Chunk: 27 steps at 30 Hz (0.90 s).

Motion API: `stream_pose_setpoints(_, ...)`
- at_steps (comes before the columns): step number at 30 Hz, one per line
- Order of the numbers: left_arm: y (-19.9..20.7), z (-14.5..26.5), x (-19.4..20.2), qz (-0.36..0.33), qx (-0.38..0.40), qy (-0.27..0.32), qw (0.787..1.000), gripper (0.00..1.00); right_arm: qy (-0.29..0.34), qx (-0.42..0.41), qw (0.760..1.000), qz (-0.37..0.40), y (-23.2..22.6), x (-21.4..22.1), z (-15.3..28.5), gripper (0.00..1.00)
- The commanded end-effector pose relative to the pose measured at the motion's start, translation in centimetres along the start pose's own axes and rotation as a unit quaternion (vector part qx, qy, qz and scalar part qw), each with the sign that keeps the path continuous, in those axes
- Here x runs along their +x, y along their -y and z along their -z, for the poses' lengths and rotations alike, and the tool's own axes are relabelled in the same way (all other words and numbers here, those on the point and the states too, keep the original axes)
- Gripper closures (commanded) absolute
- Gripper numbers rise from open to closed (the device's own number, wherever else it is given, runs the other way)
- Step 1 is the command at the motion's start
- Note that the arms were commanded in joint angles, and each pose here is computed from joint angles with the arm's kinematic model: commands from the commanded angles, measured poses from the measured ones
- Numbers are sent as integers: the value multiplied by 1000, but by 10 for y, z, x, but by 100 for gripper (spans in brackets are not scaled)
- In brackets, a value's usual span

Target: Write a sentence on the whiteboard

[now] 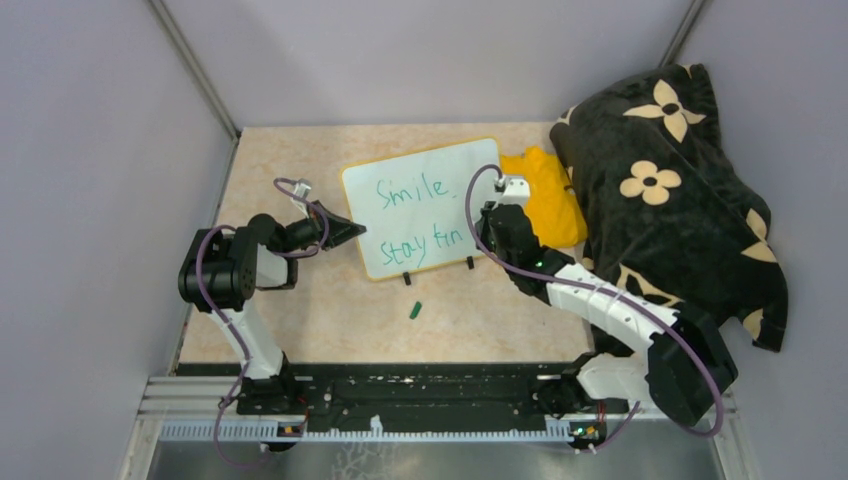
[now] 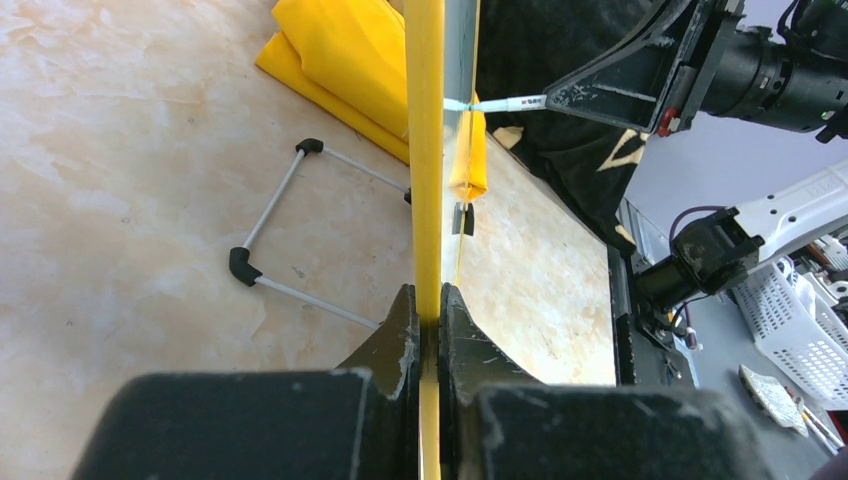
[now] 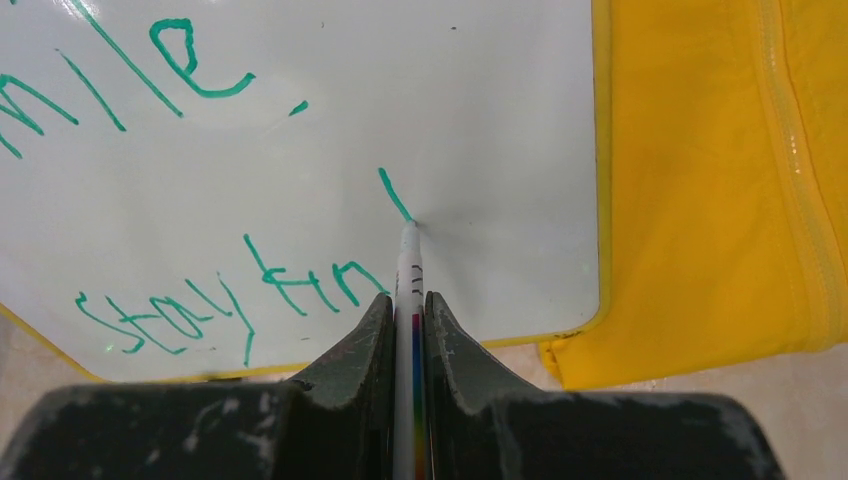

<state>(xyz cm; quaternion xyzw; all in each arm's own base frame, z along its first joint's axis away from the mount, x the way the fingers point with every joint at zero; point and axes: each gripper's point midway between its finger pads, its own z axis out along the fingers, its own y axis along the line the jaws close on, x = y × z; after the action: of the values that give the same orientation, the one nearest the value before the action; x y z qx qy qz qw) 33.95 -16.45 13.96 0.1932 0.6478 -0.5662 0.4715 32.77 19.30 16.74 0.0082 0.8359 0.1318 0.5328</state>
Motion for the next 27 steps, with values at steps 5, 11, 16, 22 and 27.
stream_pose_setpoints(5,4,-6,2,-51,23,-3,998,100,0,5,1000,-16,10,8,4,100)
stream_pose_setpoints(11,4,-5,2,-51,23,-4,998,100,-8,5,1000,-18,14,18,7,100)
stream_pose_setpoints(16,5,-6,3,-50,24,-4,998,100,-8,5,1000,-20,15,18,8,100)
stream_pose_setpoints(22,5,-6,2,-52,24,-4,998,100,3,3,1000,-16,8,4,4,100)
stream_pose_setpoints(27,5,-6,2,-51,25,-5,998,100,11,-2,1000,-17,2,-7,2,100)
